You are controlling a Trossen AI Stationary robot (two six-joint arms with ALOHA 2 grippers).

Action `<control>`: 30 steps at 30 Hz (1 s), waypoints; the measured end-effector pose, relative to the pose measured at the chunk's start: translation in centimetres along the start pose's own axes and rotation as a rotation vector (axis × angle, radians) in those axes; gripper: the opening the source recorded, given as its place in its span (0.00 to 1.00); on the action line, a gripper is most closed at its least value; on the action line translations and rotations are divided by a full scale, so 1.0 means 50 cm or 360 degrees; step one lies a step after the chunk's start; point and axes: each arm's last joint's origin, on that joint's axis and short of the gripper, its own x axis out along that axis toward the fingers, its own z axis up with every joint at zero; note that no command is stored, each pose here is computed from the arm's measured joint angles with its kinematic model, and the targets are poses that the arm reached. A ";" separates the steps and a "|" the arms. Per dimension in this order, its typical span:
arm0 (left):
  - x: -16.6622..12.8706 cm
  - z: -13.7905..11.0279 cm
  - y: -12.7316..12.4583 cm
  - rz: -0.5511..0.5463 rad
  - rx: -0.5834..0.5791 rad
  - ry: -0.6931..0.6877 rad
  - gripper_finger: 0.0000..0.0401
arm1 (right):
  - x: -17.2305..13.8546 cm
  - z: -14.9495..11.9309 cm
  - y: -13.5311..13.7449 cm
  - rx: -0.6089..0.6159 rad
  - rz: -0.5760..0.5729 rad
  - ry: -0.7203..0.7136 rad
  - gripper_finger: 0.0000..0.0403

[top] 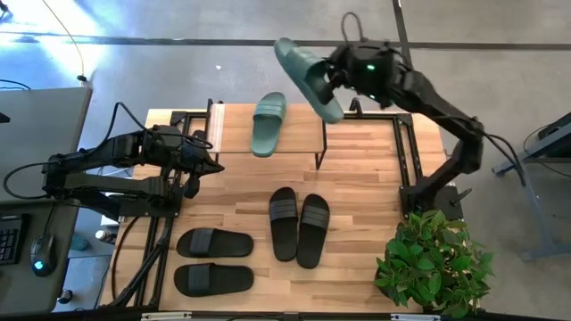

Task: Pick and place slides into the shelf
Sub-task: Put the green slide on the shelf

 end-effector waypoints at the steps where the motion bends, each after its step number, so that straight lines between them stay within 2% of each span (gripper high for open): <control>1: 0.000 0.000 0.000 0.0000 0.0000 -0.0001 0.00 | 0.018 -0.006 0.007 -0.0008 0.0013 0.0030 0.00; 5: 0.000 0.000 0.000 0.0000 0.0000 -0.0001 0.00 | 0.079 -0.030 0.064 -0.0087 0.0079 0.0126 0.00; 9: 0.000 0.000 0.000 0.0000 0.0000 -0.0001 0.00 | 0.118 -0.048 0.122 -0.0181 -0.0034 0.0178 0.00; 15: 0.000 0.000 0.000 0.0000 0.0000 -0.0001 0.00 | 0.136 -0.073 0.169 -0.0211 -0.0224 0.0283 0.00; 20: 0.000 0.000 0.000 0.0000 0.0000 -0.0001 0.00 | 0.135 -0.097 0.190 -0.0233 -0.0328 0.0410 0.00; 30: 0.000 0.000 0.000 0.0000 0.0000 -0.0001 0.00 | 0.119 -0.131 0.182 -0.0300 -0.0472 0.0638 0.00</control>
